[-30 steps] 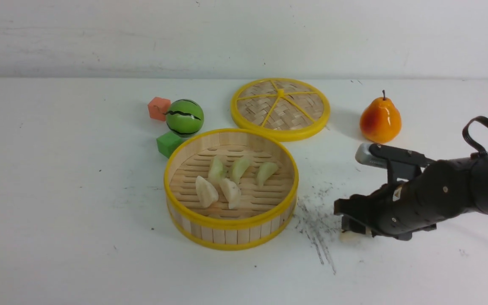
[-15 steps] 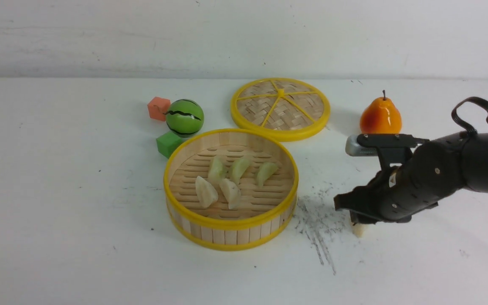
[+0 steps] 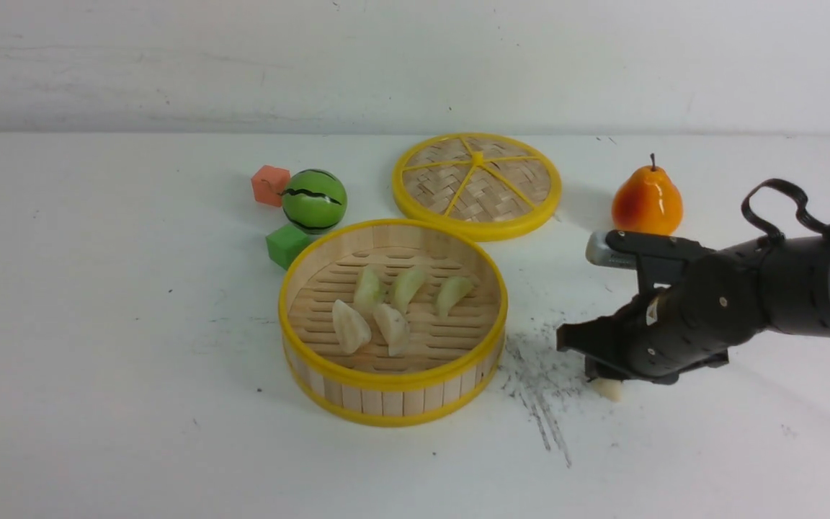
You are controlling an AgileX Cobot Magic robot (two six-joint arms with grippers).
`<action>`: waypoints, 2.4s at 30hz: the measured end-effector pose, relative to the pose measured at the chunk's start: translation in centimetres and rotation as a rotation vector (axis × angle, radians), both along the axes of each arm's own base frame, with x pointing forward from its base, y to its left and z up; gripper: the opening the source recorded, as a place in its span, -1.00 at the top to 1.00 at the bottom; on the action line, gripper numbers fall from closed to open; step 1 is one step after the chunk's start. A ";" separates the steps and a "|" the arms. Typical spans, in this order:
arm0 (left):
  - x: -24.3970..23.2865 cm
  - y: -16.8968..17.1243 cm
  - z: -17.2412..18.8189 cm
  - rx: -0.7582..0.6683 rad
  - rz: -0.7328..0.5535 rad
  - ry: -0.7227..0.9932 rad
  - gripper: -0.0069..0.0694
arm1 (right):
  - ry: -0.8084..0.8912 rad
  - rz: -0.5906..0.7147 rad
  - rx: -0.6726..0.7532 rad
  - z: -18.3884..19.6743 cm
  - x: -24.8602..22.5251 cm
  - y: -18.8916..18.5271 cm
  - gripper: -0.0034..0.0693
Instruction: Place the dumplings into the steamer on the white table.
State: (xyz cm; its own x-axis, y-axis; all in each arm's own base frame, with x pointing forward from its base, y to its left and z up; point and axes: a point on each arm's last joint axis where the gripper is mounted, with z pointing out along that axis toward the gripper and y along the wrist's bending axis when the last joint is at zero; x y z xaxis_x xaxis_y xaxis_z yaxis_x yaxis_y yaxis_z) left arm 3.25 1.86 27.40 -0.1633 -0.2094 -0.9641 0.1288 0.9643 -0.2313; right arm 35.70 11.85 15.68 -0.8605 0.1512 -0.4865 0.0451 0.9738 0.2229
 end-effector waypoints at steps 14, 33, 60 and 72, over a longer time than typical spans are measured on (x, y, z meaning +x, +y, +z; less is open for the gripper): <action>0.0 0.0 0.1 0.000 -0.004 -0.011 0.57 | -0.273 0.298 0.117 10.2 -0.2 10.1 0.25; 0.0 0.0 0.1 0.000 -0.004 -0.011 0.53 | -0.195 0.286 0.166 9.0 0.1 11.5 -0.33; 0.0 0.0 0.1 0.000 -0.004 -0.011 0.48 | -0.658 0.507 -0.069 17.1 -25.1 -5.3 0.96; 0.0 0.0 0.1 0.000 -0.004 -0.011 0.44 | -0.789 0.481 -0.207 12.4 -28.5 -8.6 0.95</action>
State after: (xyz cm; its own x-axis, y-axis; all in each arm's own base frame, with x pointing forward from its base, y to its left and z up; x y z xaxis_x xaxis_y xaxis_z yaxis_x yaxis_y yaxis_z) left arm 3.26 1.82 27.50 -0.1533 -0.2083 -0.9660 0.1357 0.9638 -0.2294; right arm 7.24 3.24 28.08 -0.2188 -0.2885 -0.9321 -0.4620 0.8721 -0.1615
